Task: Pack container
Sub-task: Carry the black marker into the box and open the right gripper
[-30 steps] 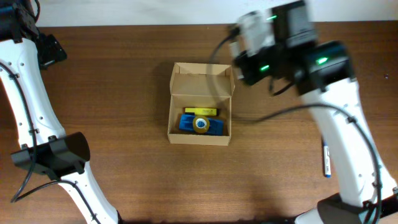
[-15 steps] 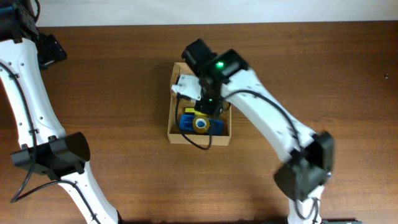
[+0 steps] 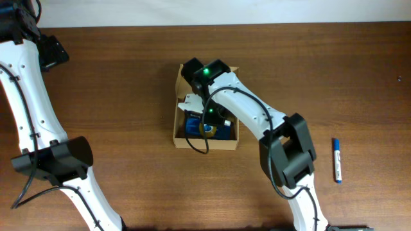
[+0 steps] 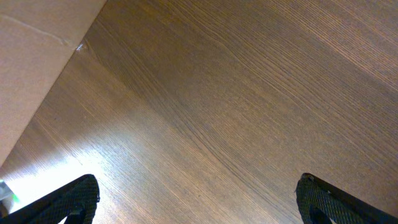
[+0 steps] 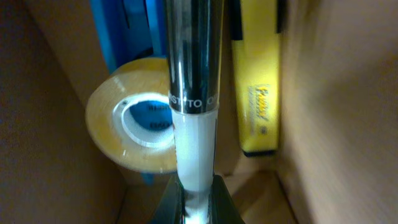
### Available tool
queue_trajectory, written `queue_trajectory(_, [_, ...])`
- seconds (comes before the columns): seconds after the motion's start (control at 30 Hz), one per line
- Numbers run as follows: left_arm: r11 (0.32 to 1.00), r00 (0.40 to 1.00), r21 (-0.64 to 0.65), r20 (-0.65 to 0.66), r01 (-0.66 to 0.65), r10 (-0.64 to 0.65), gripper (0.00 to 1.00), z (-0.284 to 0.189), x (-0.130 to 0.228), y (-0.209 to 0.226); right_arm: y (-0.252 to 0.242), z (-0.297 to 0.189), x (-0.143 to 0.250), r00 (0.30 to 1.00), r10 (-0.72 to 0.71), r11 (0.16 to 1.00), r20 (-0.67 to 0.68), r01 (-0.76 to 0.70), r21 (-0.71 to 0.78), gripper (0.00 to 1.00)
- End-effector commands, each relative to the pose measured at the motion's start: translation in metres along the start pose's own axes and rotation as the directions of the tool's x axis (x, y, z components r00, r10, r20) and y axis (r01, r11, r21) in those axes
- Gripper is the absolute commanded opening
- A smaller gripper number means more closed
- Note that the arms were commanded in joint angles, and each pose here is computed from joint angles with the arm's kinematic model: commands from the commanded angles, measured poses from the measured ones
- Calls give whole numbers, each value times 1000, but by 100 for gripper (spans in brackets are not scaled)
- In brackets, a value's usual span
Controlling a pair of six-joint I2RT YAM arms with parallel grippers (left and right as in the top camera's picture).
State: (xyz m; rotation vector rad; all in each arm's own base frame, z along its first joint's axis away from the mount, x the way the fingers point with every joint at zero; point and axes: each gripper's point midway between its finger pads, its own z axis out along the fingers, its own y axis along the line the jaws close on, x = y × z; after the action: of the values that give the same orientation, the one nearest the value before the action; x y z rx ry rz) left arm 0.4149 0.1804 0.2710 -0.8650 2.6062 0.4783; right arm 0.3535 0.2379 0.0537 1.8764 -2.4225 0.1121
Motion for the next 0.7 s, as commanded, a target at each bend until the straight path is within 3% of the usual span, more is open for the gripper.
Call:
queue_trajectory(0.0, [1000, 1000, -4, -1, -9, 9, 100, 0, 0, 2, 5, 5, -9, 1000, -18, 1000, 15, 18, -16, 4])
queue_trajectory(0.1, [1000, 1000, -4, -1, -9, 9, 100, 0, 0, 2, 1, 5, -13, 999, -18, 1000, 29, 18, 3, 5])
queue_trajectory(0.13, [1000, 1000, -4, -1, -9, 9, 100, 0, 0, 2, 1, 5, -13, 999, -17, 1000, 28, 17, 3, 28])
queue_trajectory(0.17, [1000, 1000, -4, -1, -9, 9, 100, 0, 0, 2, 1, 5, -13, 1000, -9, 1000, 26, 9, 4, 42])
queue_trajectory(0.47, [1000, 1000, -4, -1, -9, 9, 100, 0, 0, 2, -2, -18, -3, 997, 75, 996, 24, -76, 44, 49])
queue_trajectory(0.6, [1000, 1000, -4, -1, -9, 9, 100, 0, 0, 2, -14, -63, 12, 991, 117, 978, 60, -125, 169, 51])
queue_trajectory(0.67, [1000, 1000, -4, -1, -9, 9, 100, 0, 0, 2, -22, -99, 26, 982, 162, 946, 95, -183, 269, 57])
